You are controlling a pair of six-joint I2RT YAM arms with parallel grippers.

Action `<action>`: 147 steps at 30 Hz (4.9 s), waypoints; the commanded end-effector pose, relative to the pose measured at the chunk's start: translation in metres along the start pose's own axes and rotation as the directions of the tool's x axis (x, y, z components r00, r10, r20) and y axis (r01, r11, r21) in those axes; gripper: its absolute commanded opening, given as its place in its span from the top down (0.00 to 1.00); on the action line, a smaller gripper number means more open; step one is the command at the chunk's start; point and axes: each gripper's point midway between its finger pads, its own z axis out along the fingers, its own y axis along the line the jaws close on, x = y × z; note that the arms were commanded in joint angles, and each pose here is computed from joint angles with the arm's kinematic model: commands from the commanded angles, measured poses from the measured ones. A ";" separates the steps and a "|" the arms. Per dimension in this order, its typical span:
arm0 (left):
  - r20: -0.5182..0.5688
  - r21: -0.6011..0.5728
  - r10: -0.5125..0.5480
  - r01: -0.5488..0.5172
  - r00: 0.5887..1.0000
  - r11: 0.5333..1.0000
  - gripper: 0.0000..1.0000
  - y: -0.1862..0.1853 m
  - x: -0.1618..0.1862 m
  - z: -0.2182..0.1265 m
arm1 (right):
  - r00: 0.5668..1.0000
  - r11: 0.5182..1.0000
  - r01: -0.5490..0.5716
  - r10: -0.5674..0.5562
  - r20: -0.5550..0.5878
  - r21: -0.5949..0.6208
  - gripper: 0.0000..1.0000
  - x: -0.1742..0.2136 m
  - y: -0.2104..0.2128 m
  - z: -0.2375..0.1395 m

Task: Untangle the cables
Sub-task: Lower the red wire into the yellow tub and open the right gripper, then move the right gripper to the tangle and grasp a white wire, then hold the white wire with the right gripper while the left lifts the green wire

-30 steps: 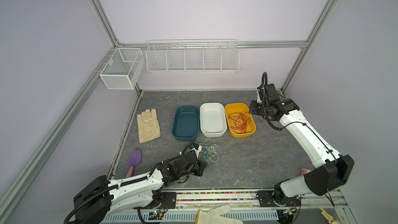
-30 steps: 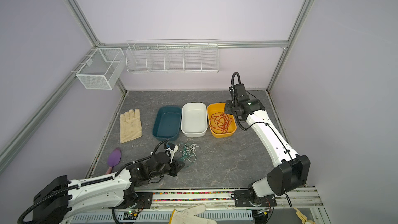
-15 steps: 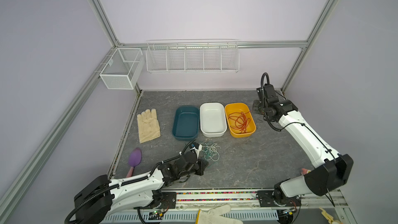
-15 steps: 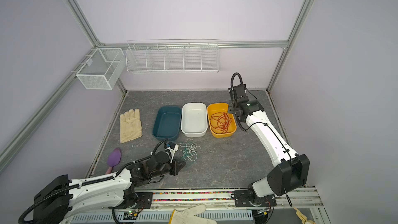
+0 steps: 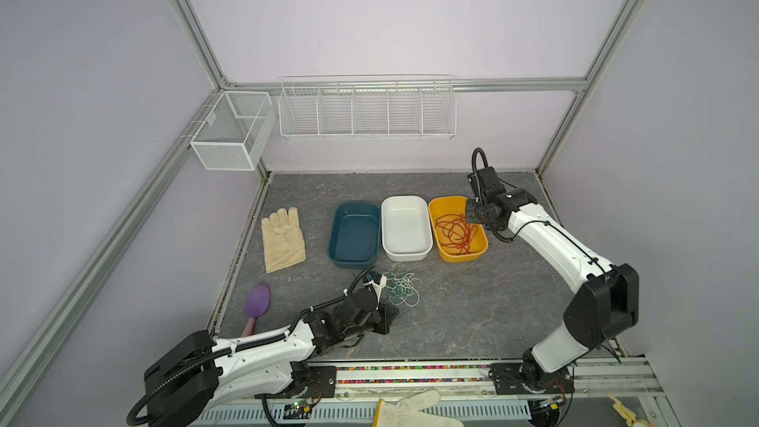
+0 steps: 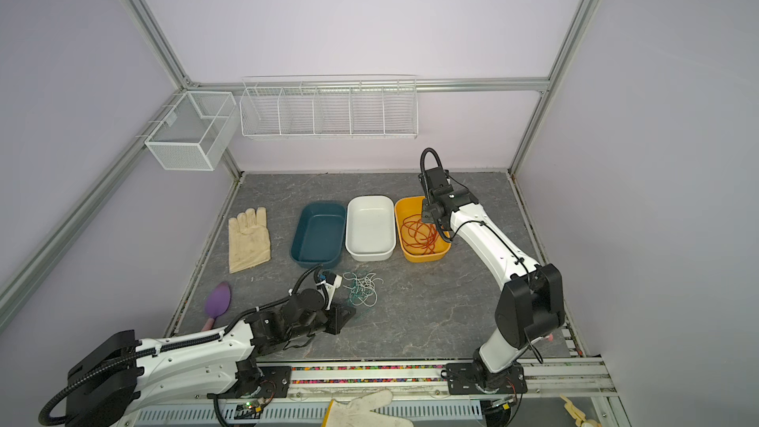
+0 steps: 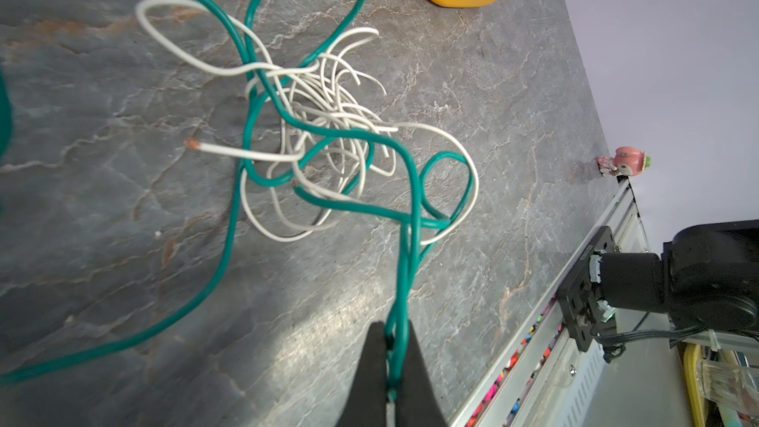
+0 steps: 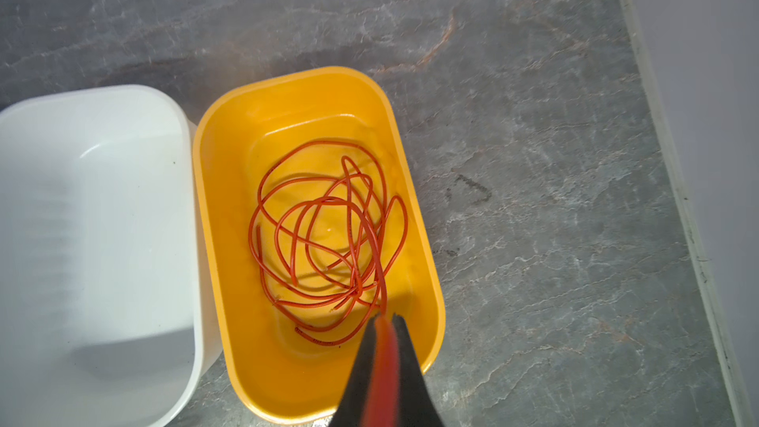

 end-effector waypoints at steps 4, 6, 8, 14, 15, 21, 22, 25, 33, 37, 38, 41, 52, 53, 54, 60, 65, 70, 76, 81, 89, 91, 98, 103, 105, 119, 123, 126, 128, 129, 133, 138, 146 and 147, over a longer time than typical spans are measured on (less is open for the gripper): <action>0.010 0.020 -0.010 0.010 1.000 1.000 1.00 -0.003 0.000 -0.001 | 0.997 0.997 0.018 -0.024 -0.080 -0.070 0.94 0.016 0.022 0.017; 0.010 0.022 -0.012 0.012 1.000 1.000 1.00 -0.003 0.000 -0.001 | 0.994 0.997 0.016 -0.025 -0.106 -0.079 0.94 0.022 0.026 0.026; 0.010 0.024 -0.011 0.011 1.000 1.000 1.00 -0.003 0.000 -0.001 | 0.990 0.996 0.016 -0.028 -0.137 -0.092 0.94 0.030 0.030 0.036; 0.009 0.025 -0.011 0.011 1.000 1.000 1.00 -0.003 0.001 -0.001 | 0.973 0.992 0.018 -0.045 -0.224 -0.121 0.94 0.053 0.042 0.065; 0.009 0.024 -0.012 0.012 1.000 1.000 1.00 -0.002 0.001 -0.001 | 0.971 0.992 0.018 -0.047 -0.235 -0.126 0.94 0.056 0.044 0.069; 0.010 0.022 -0.009 0.008 1.000 1.000 1.00 -0.001 0.002 -0.003 | 0.960 0.992 0.042 -0.073 -0.271 -0.121 0.94 0.068 0.048 0.083; 0.009 0.018 -0.009 0.009 1.000 1.000 1.00 0.000 0.003 -0.003 | 0.958 0.992 0.047 -0.079 -0.275 -0.121 0.94 0.069 0.049 0.084; 0.008 0.019 -0.009 0.009 1.000 1.000 1.00 0.000 0.003 -0.002 | 0.955 0.993 0.076 -0.098 -0.279 -0.087 0.94 0.071 0.044 0.088; 0.003 0.022 -0.009 0.009 1.000 1.000 1.00 0.000 0.004 0.000 | 0.955 0.992 0.086 -0.110 -0.275 -0.097 0.86 0.066 0.046 0.077; 0.005 0.024 -0.007 0.007 1.000 1.000 1.00 -0.001 0.003 -0.001 | 0.958 0.991 0.086 -0.111 -0.265 -0.105 0.79 0.062 0.045 0.068; 0.005 0.023 -0.006 0.006 1.000 1.000 1.00 -0.001 0.003 -0.001 | 0.958 0.991 0.086 -0.111 -0.263 -0.106 0.77 0.061 0.045 0.066; 0.004 0.023 -0.005 0.005 1.000 1.000 1.00 -0.001 0.003 -0.002 | 0.960 0.990 0.090 -0.116 -0.257 -0.109 0.72 0.060 0.043 0.061; 0.007 0.026 -0.008 0.008 1.000 1.000 1.00 -0.002 0.002 -0.003 | 0.975 0.984 0.078 -0.109 -0.194 -0.161 0.49 0.046 0.041 0.020; 0.005 0.025 -0.007 0.007 1.000 1.000 1.00 -0.002 0.003 -0.003 | 0.977 0.979 0.071 -0.108 -0.186 -0.192 0.47 0.046 0.045 0.013; 0.007 0.024 -0.008 0.008 1.000 1.000 1.00 -0.002 0.002 -0.003 | 0.978 0.972 0.066 -0.108 -0.178 -0.225 0.45 0.046 0.049 0.005; 0.009 0.029 -0.006 0.005 1.000 1.000 1.00 -0.003 0.001 -0.004 | 0.985 0.839 0.047 -0.129 -0.115 -0.542 0.33 0.074 0.095 -0.054; 0.022 0.033 -0.007 0.006 1.000 0.999 1.00 -0.004 0.000 -0.009 | 0.976 0.713 0.027 -0.171 -0.136 -0.701 0.32 0.127 0.124 -0.081; 0.037 0.034 -0.008 0.006 0.999 0.999 1.00 -0.004 -0.003 -0.016 | 0.961 0.639 0.037 -0.234 -0.148 -0.769 0.34 0.178 0.148 -0.089; 0.035 0.032 -0.010 0.009 0.999 0.999 1.00 -0.003 -0.002 -0.018 | 0.950 0.624 0.058 -0.274 -0.149 -0.780 0.39 0.214 0.161 -0.084; 0.043 0.039 -0.014 0.012 0.999 0.999 1.00 -0.004 -0.003 -0.022 | 0.935 0.627 0.084 -0.319 -0.156 -0.775 0.44 0.233 0.170 -0.076; 0.057 0.045 -0.016 0.013 0.998 0.999 1.00 -0.006 -0.006 -0.027 | 0.927 0.669 0.110 -0.336 -0.167 -0.735 0.58 0.243 0.174 -0.058; 0.065 0.045 -0.015 0.012 0.998 0.999 1.00 -0.006 -0.007 -0.030 | 0.924 0.680 0.115 -0.341 -0.173 -0.724 0.61 0.247 0.173 -0.053; 0.071 0.041 -0.016 0.013 0.997 0.999 1.00 -0.003 -0.006 -0.034 | 0.944 0.764 0.130 -0.290 -0.157 -0.632 0.85 0.240 0.156 -0.038; 0.082 0.044 -0.025 0.022 0.996 0.999 1.00 0.001 -0.004 -0.038 | 0.966 0.851 0.125 -0.220 -0.132 -0.510 0.94 0.227 0.129 -0.032; 0.087 0.037 -0.028 0.025 0.996 0.999 1.00 0.003 -0.004 -0.040 | 0.974 0.877 0.112 -0.191 -0.125 -0.467 0.94 0.223 0.118 -0.032; 0.168 0.020 -0.031 0.028 0.985 0.999 1.00 0.006 -0.018 -0.064 | 0.988 0.934 0.004 -0.059 -0.143 -0.358 0.94 0.222 0.065 -0.037; 0.222 0.072 -0.064 0.049 0.973 0.996 1.00 -0.004 -0.030 -0.074 | 0.987 0.919 0.011 -0.073 -0.142 -0.394 0.91 0.225 0.066 -0.042; 0.235 0.102 -0.062 0.039 0.970 0.994 1.00 -0.016 -0.038 -0.080 | 0.988 0.905 0.012 -0.076 -0.132 -0.426 0.82 0.225 0.068 -0.046; 0.231 0.101 -0.045 0.022 0.972 0.995 1.00 -0.023 -0.043 -0.083 | 0.990 0.901 0.011 -0.072 -0.124 -0.433 0.73 0.224 0.067 -0.049; 0.232 0.104 -0.037 0.013 0.972 0.995 1.00 -0.028 -0.046 -0.085 | 0.990 0.902 0.012 -0.071 -0.121 -0.431 0.67 0.224 0.066 -0.050; 0.238 0.104 -0.002 -0.023 0.971 0.994 1.00 -0.041 -0.058 -0.091 | 0.992 0.901 0.015 -0.066 -0.103 -0.434 0.55 0.223 0.060 -0.054; 0.261 -0.003 0.084 -0.087 0.962 0.996 1.00 -0.042 -0.075 -0.106 | 0.996 0.899 0.019 -0.055 -0.069 -0.438 0.45 0.221 0.049 -0.062; 0.240 -0.158 0.201 -0.166 0.950 0.973 1.00 -0.036 -0.090 -0.122 | 0.999 0.905 0.033 -0.039 -0.005 -0.424 0.23 0.213 0.030 -0.076; 0.233 -0.164 0.214 -0.178 0.949 0.970 1.00 -0.038 -0.092 -0.125 | 0.999 0.903 0.034 -0.037 0.003 -0.429 0.19 0.211 0.029 -0.078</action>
